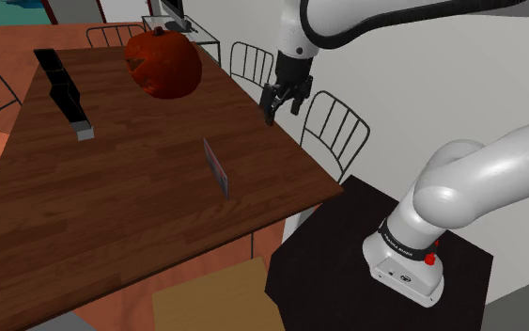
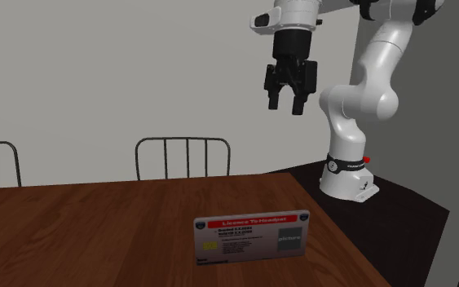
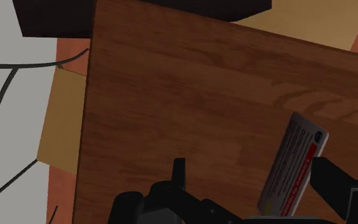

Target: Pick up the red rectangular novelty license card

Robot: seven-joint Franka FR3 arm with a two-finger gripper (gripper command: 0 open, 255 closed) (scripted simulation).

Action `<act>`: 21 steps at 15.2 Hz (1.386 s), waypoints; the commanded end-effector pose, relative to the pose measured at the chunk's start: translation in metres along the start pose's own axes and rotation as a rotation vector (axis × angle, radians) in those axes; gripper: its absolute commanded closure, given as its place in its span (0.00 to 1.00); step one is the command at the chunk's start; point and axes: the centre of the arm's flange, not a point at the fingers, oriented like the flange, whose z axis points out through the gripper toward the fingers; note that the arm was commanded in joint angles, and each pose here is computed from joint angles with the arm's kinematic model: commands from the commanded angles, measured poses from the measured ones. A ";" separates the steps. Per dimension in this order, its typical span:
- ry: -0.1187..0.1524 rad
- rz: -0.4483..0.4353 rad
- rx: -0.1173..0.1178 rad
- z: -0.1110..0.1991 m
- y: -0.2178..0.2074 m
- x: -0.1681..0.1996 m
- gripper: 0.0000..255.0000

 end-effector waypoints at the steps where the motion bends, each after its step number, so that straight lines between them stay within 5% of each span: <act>1: 0.006 0.033 -0.004 0.016 -0.020 0.010 0.00; 15: 0.039 0.245 -0.041 0.123 -0.135 0.108 0.00; 21: 0.039 0.245 -0.041 0.155 -0.135 0.106 0.00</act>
